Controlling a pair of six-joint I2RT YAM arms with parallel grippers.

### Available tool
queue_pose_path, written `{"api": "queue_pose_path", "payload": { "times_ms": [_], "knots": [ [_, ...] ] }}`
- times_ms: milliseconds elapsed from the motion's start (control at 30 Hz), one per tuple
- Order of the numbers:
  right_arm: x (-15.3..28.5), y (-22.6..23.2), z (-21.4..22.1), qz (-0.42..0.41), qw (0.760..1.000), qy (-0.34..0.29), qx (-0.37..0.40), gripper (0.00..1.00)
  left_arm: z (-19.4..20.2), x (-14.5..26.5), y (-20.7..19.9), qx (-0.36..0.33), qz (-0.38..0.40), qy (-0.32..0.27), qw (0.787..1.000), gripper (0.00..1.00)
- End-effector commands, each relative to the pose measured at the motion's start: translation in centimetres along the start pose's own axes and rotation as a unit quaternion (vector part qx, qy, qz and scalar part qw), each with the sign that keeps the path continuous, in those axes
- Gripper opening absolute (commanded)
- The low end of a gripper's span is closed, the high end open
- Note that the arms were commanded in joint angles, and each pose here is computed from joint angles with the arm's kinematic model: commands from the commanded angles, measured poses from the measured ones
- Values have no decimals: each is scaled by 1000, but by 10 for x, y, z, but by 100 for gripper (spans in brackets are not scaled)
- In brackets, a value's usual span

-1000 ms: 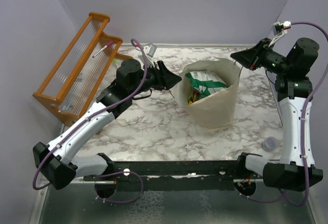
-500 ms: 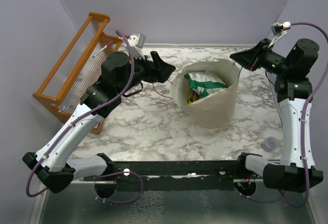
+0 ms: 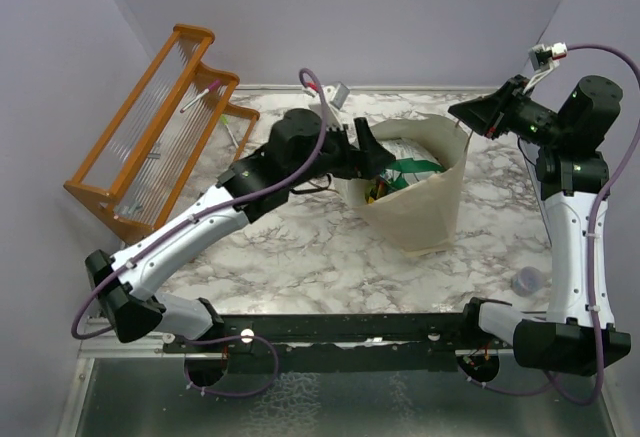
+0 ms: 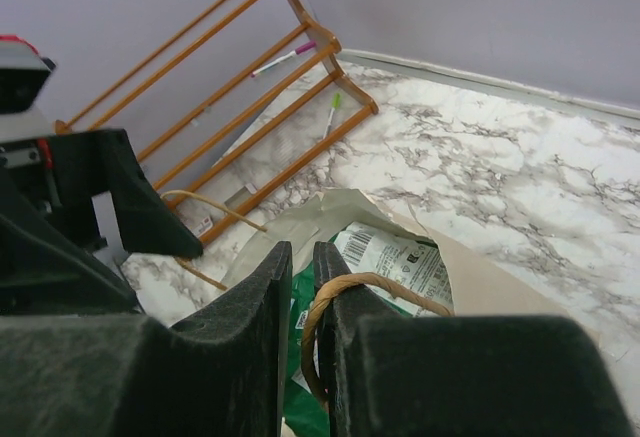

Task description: Take the snacks out of the paper bag

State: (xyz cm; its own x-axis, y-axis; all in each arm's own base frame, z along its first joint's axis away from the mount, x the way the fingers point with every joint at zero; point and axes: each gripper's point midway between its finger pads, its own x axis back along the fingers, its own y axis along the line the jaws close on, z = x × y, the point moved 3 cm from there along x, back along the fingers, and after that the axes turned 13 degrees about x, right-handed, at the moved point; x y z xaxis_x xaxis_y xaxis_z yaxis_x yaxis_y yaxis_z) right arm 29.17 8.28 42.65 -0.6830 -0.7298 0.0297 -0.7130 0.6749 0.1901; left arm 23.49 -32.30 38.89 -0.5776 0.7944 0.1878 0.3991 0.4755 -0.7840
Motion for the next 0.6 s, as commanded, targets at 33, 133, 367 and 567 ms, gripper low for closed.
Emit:
{"api": "queue_pose_path", "payload": {
  "times_ms": [33,133,367,567],
  "knots": [
    [5,15,-22,-14,997,-39,69,15,21,-21,20,89,-112,-51,988,76],
    [4,16,-22,-15,997,-39,70,15,28,-30,36,133,-156,-66,977,74],
    [4,18,-21,-16,997,-38,72,15,37,-53,58,193,-232,-73,951,67],
    [3,20,-20,-18,996,-36,74,15,43,-68,66,223,-259,-74,937,67]
  ]
}}
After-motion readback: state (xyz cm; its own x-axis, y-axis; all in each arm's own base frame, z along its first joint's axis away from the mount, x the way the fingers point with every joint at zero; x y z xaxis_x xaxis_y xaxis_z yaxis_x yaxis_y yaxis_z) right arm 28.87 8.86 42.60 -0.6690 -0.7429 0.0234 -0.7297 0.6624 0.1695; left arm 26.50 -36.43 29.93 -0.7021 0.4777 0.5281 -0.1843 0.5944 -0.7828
